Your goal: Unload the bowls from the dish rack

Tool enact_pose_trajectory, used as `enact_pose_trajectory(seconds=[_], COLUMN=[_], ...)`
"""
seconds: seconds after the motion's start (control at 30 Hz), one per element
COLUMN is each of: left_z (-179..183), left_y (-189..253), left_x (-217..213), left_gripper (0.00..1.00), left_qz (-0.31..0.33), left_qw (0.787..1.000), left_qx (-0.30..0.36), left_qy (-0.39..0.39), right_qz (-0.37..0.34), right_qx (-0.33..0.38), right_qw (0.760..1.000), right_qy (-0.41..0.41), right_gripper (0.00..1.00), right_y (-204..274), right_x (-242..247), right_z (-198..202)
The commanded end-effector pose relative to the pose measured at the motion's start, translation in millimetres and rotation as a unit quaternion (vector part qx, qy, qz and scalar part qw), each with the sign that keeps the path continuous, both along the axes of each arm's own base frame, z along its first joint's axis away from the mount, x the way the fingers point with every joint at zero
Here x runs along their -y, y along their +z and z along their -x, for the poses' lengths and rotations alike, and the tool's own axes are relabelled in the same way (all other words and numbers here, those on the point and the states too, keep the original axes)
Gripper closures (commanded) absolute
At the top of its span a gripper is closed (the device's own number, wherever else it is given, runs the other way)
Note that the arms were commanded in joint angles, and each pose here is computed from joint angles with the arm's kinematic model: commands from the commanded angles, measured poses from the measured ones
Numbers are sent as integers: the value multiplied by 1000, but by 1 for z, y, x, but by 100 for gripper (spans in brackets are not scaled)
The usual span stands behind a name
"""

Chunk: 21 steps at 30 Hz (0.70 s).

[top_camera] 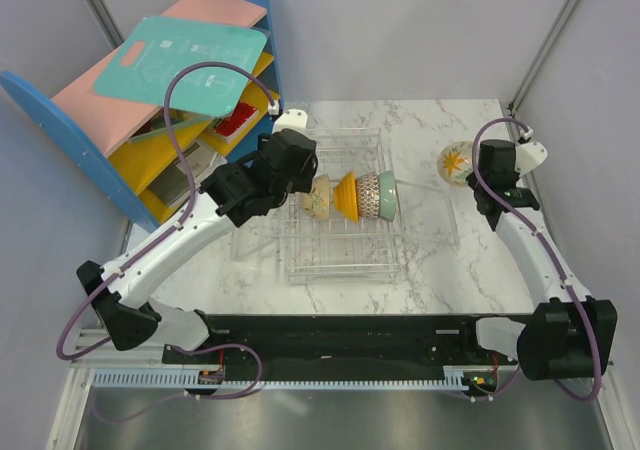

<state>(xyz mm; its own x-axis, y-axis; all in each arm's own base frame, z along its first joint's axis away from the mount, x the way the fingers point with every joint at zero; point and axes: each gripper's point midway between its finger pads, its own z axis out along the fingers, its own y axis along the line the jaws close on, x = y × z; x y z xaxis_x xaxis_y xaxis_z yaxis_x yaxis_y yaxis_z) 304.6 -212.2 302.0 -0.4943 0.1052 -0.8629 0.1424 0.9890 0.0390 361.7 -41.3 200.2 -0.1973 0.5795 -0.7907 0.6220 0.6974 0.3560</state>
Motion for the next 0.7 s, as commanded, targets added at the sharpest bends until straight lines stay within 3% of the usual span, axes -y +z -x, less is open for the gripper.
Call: enact_pose_trajectory(seconds=[0.0, 0.3, 0.67], left_z=[5, 18, 17], left_y=[0, -7, -21], left_x=[-12, -28, -30], left_gripper=[35, 35, 35], left_qz=[12, 14, 12], left_qw=[1000, 999, 999], left_qx=[5, -2, -15], left_qy=[21, 33, 48], right_qz=[-9, -20, -45], right_qx=[13, -27, -114], right_qw=[998, 991, 985], right_qy=[-67, -131, -122], right_gripper=[100, 100, 97], right_y=[-14, -59, -119], right_x=[21, 63, 61], right_z=[-6, -7, 4])
